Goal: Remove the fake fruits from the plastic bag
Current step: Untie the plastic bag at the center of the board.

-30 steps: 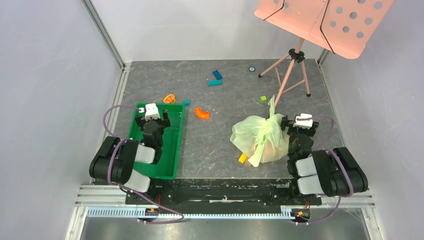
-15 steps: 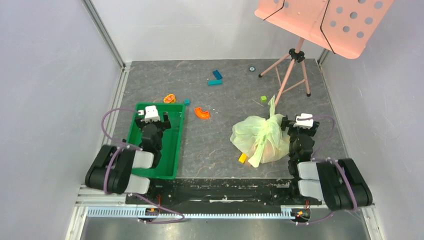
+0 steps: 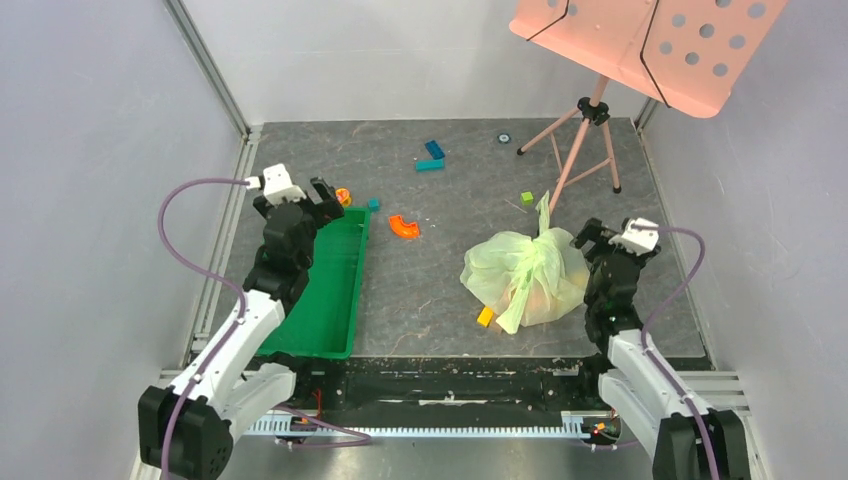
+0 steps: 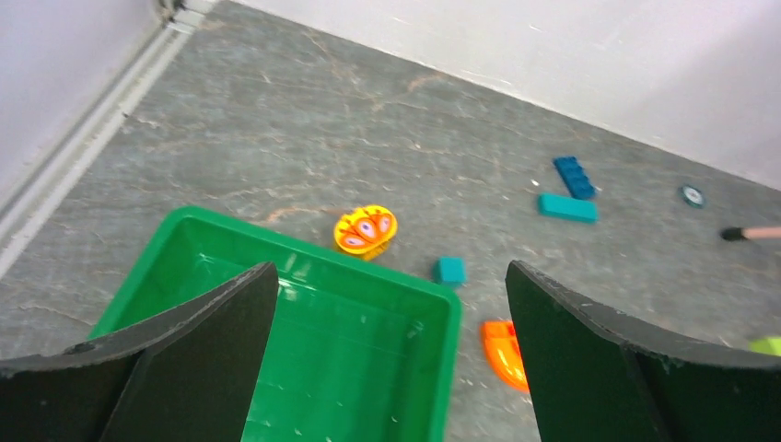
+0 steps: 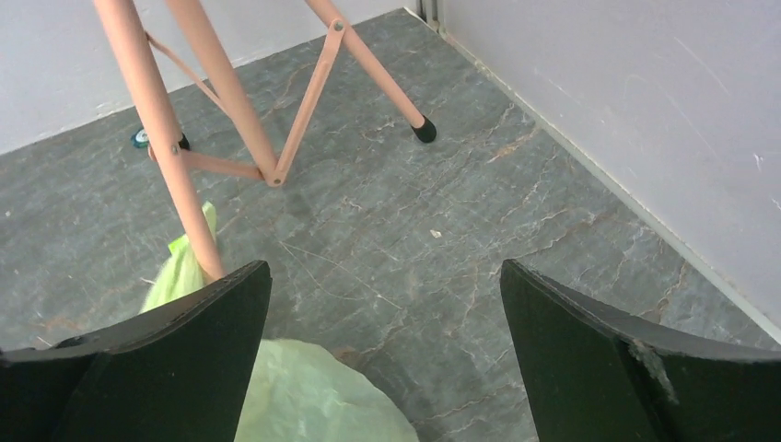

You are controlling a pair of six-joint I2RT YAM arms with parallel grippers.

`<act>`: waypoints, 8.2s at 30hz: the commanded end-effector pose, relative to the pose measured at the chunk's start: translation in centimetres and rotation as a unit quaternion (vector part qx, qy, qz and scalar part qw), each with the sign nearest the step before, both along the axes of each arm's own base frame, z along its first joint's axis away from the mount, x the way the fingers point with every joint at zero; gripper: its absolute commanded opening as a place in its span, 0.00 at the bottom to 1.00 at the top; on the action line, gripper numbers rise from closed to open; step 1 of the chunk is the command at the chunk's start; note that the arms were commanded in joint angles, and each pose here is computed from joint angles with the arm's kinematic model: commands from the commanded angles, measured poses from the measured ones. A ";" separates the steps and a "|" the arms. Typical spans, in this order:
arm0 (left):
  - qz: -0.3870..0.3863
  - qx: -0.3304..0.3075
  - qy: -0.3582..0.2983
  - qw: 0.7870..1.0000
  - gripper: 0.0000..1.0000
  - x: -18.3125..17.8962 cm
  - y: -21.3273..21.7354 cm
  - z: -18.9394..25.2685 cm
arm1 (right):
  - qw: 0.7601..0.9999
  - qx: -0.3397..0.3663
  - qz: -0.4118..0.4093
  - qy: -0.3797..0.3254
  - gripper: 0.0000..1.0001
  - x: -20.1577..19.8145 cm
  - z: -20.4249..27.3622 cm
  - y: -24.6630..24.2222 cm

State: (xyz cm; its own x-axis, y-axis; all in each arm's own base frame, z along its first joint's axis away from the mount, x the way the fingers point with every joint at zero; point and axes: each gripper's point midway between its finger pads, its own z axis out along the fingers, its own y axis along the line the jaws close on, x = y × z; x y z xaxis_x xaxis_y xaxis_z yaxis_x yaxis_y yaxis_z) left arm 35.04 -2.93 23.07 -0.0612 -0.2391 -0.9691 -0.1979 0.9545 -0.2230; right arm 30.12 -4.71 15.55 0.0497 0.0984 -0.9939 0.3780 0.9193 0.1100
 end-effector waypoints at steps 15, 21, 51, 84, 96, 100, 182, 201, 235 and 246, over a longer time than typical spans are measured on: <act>-0.187 -0.128 0.296 0.928 1.00 -3.2 -9.4 0.2 | 0.968 0.064 -0.009 0.244 0.98 -2.2 2.3 1.0; -0.119 -0.114 0.269 0.949 1.00 -3.7 -6.6 1.3 | 0.960 0.063 -0.016 0.273 0.98 -1.6 3.6 1.0; -0.402 -0.138 0.213 0.880 1.00 -5.5 -28.3 5.0 | 0.901 0.138 0.311 0.269 0.83 -3.5 1.5 12.3; -0.598 0.223 0.133 0.758 0.97 -3.5 -39.9 -5.1 | 0.888 0.141 0.366 0.241 0.54 -3.2 -1.7 13.3; -0.710 0.225 0.087 0.662 0.99 -5.6 -43.8 -5.2 | 0.877 0.154 0.382 0.247 0.48 -3.6 -2.1 14.0; -0.712 0.233 0.092 0.656 0.99 -5.0 -44.5 -6.0 | 0.876 0.155 0.384 0.249 0.48 -3.7 -2.3 14.1; -0.565 0.023 0.110 0.817 0.02 -2.6 -30.2 -0.3 | 0.819 -0.169 0.546 0.047 0.79 -0.6 12.5 16.2; -0.578 0.027 0.123 0.806 0.02 -3.3 -30.2 -0.9 | 0.700 -0.207 0.668 0.145 0.79 1.4 7.1 19.6; -0.430 -0.067 0.150 0.888 0.02 -1.9 -25.4 -2.7 | 0.893 0.168 0.415 0.048 0.00 3.1 9.3 16.8; -0.421 -0.085 0.140 0.892 0.02 -4.0 -23.8 -2.3 | 0.816 0.360 0.416 -0.177 0.00 -3.0 12.7 16.6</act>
State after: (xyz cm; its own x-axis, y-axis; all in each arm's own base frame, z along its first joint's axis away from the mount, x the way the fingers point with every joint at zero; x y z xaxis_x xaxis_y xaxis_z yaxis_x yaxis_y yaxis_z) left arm 30.61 -27.23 17.88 -0.5710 -0.0369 -0.8201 0.5288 0.7477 -0.4018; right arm 27.93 14.10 21.05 -0.2673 0.6163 -0.7408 -0.4457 0.6026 0.6621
